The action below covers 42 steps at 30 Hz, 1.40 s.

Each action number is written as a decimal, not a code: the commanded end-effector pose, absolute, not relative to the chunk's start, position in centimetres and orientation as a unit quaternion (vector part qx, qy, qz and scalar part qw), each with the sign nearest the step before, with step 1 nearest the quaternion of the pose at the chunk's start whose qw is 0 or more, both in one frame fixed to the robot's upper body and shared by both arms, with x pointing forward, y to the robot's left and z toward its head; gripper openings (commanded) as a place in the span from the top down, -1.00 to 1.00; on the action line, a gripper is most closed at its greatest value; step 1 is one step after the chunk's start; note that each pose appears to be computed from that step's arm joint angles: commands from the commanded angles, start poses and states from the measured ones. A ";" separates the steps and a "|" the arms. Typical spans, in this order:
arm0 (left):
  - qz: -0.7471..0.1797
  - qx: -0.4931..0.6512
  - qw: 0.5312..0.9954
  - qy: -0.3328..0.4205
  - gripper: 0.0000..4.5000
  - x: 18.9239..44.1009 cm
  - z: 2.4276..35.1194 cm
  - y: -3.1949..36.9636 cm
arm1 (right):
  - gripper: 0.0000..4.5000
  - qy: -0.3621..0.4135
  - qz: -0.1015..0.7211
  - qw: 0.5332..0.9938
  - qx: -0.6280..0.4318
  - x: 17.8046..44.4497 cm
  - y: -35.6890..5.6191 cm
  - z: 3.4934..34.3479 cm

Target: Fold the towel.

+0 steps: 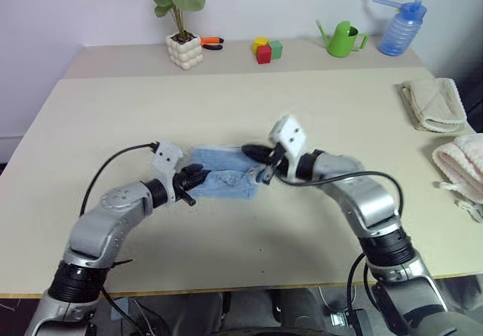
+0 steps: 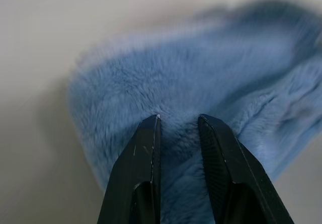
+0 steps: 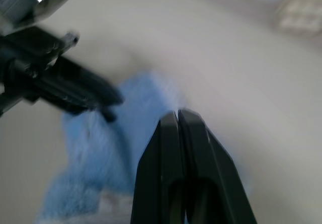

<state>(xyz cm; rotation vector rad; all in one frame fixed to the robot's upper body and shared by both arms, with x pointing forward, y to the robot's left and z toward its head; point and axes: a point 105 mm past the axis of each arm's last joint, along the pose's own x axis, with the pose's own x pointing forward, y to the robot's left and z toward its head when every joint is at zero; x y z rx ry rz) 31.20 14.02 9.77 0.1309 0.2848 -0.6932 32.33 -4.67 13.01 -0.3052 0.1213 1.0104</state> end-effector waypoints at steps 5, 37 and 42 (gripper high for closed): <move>-0.322 0.083 0.934 0.132 0.48 31.0 8.2 14.5 | 1.00 0.100 0.462 0.857 -0.204 32.4 -5.3 9.1; -0.345 0.102 0.931 0.057 0.51 24.8 12.3 19.3 | 0.27 0.240 0.433 0.853 0.164 32.7 -3.0 11.5; -0.351 0.100 0.929 0.057 0.51 25.0 12.3 18.9 | 0.98 0.186 0.416 0.866 0.205 33.8 -4.5 14.4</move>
